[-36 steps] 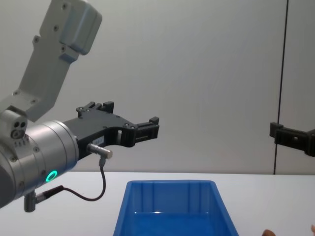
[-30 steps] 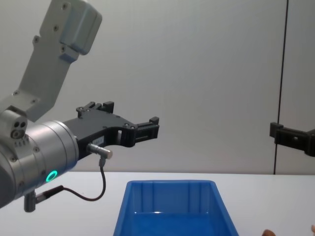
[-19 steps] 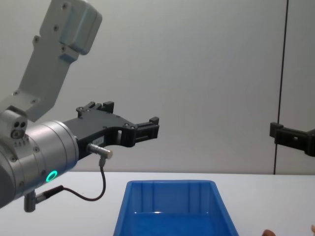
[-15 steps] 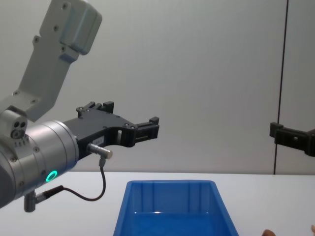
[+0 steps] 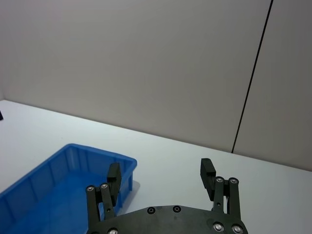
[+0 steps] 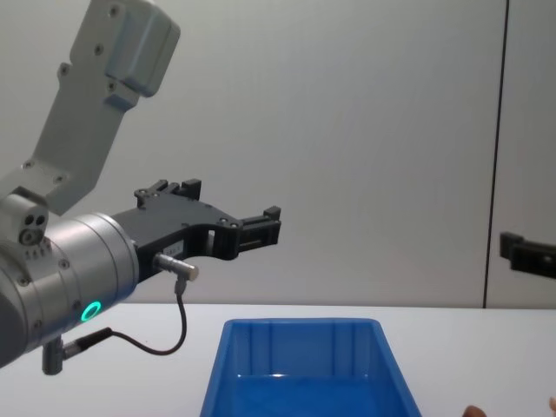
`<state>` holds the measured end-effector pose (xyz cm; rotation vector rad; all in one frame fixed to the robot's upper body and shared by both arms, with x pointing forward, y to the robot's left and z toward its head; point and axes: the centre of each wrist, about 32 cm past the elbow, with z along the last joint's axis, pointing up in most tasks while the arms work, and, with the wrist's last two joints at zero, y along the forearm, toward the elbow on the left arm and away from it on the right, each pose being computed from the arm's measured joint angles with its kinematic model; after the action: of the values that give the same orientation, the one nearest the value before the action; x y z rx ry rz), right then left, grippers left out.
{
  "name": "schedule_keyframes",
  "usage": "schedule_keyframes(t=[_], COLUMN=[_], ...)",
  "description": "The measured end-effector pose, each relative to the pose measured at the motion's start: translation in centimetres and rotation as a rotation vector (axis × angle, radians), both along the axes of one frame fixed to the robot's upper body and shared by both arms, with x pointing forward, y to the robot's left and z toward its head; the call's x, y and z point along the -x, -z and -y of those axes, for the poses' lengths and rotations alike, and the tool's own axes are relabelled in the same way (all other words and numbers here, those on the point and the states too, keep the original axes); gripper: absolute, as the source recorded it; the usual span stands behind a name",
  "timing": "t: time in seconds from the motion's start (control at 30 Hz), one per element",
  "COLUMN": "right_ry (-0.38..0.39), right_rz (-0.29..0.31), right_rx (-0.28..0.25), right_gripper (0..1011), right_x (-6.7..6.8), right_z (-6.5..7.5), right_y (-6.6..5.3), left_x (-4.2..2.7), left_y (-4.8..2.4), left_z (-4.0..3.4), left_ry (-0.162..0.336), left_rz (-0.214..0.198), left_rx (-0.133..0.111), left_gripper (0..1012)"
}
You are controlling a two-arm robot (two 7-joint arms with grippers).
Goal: Pick up the two dolls from the table and place them into the box.
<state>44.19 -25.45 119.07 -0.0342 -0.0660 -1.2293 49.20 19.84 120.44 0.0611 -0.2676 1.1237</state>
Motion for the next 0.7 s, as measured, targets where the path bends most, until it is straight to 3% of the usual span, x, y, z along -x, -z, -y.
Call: schedule_keyframes(t=[0.43, 0.7], right_ry=[0.022, 0.043], right_rz=[-0.094, -0.189], right_rx=[0.068, 0.11], right_gripper=[1001, 1001], right_x=[1.3, 1.7], right_z=[2.3, 3.3], right_y=[0.5, 1.2], left_x=[0.0, 0.0], left_y=[0.0, 0.0], left_z=[0.0, 0.0], left_ry=[0.0, 0.0], left_rz=[0.0, 0.0], left_rx=[0.0, 0.0], left_gripper=[1002, 1001])
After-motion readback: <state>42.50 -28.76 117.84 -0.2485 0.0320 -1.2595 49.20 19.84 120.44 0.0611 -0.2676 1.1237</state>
